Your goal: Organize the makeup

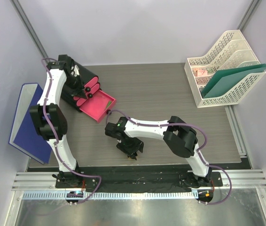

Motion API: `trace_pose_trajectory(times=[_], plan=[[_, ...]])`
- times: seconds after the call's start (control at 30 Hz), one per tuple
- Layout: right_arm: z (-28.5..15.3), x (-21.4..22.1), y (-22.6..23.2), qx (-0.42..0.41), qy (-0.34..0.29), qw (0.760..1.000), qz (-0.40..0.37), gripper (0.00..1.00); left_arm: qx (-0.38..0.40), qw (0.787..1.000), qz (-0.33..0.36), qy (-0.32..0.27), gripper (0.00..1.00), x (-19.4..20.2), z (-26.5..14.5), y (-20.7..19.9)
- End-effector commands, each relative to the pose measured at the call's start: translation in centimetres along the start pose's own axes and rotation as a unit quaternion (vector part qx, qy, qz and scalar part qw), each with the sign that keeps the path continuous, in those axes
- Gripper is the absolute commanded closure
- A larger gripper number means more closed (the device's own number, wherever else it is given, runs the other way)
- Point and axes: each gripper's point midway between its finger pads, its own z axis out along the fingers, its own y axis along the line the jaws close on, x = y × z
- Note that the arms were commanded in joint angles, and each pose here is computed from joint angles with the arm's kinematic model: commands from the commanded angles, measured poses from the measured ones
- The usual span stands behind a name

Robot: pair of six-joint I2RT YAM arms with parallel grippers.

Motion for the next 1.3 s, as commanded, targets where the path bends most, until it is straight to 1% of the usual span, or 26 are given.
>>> trace_pose_trajectory(times=[0.0,0.1,0.13,0.2,0.27,0.3,0.37,0.4,0.43,0.47,0.5,0.53,0.6,0.7,0.8,0.83,0.97,1.17,1.27], plan=[[-0.5,-1.6,-0.6,0.020,-0.048,0.999,0.008,0.46,0.063,0.995,0.021,-0.080,1.00,-2.4,-3.5,-2.2],[-0.3,-1.7,-0.5,0.018,-0.048,0.999,0.007,0.46,0.131,0.985,0.041,-0.105,1.00,-2.8,-4.9,-4.8],[-0.2,-1.7,-0.5,0.020,-0.048,0.999,0.006,0.46,0.148,0.980,0.055,-0.119,0.99,-2.7,-6.0,-5.9],[-0.2,-1.6,-0.7,0.023,-0.048,0.999,0.010,0.46,0.177,0.970,0.079,-0.143,0.99,-3.1,-7.3,-7.3],[-0.5,-1.7,-0.8,0.024,-0.054,0.998,0.011,0.46,0.189,0.962,0.087,-0.175,0.99,-3.5,-9.2,-8.1],[-0.6,-1.7,-0.9,0.025,-0.056,0.998,0.013,0.46,0.186,0.960,0.086,-0.188,0.98,-3.9,-9.4,-8.1],[-1.2,-1.9,-0.7,0.020,-0.066,0.998,0.013,0.45,0.149,0.959,0.065,-0.232,0.99,-5.4,-10.5,-7.2],[-1.3,-1.9,-0.7,0.018,-0.070,0.997,0.013,0.45,0.130,0.960,0.053,-0.243,0.99,-6.0,-10.7,-6.6],[-1.4,-2.0,-0.6,0.013,-0.075,0.997,0.012,0.45,0.088,0.963,0.033,-0.251,1.00,-6.4,-10.4,-5.0],[-1.5,-2.0,-0.5,0.010,-0.078,0.997,0.012,0.44,0.072,0.964,0.021,-0.254,1.00,-7.0,-10.4,-4.6],[-1.8,-2.0,-0.3,0.005,-0.082,0.997,0.010,0.42,0.055,0.966,0.012,-0.253,1.00,-7.3,-10.1,-3.9],[-1.9,-2.2,-0.2,0.000,-0.087,0.996,0.009,0.40,0.022,0.969,-0.004,-0.246,1.00,-7.2,-9.7,-2.5],[-1.9,-2.2,0.0,-0.005,-0.090,0.996,0.008,0.36,0.002,0.973,-0.020,-0.230,1.00,-7.5,-8.7,-1.5],[-1.9,-2.3,0.4,-0.017,-0.091,0.996,0.002,0.35,-0.014,0.980,-0.029,-0.194,1.00,-7.1,-6.8,-0.6],[-2.0,-2.3,0.5,-0.023,-0.095,0.995,-0.003,0.34,-0.023,0.984,-0.037,-0.171,1.00,-6.5,-5.6,-0.1],[-2.2,-2.3,1.2,-0.044,-0.095,0.994,-0.006,0.34,-0.026,0.985,-0.039,-0.168,1.00,-6.4,-5.3,0.1],[-2.2,-2.3,1.6,-0.058,-0.098,0.993,-0.012,0.34,-0.035,0.987,-0.041,-0.153,1.00,-6.0,-4.4,0.6],[-1.2,-3.0,1.7,-0.053,-0.093,0.994,-0.014,0.33,-0.035,0.989,-0.035,-0.140,1.00,-5.6,-4.0,0.6],[-0.9,-3.9,1.4,-0.036,-0.098,0.994,-0.009,0.33,-0.035,0.990,-0.032,-0.136,1.00,-5.4,-3.9,0.7]])
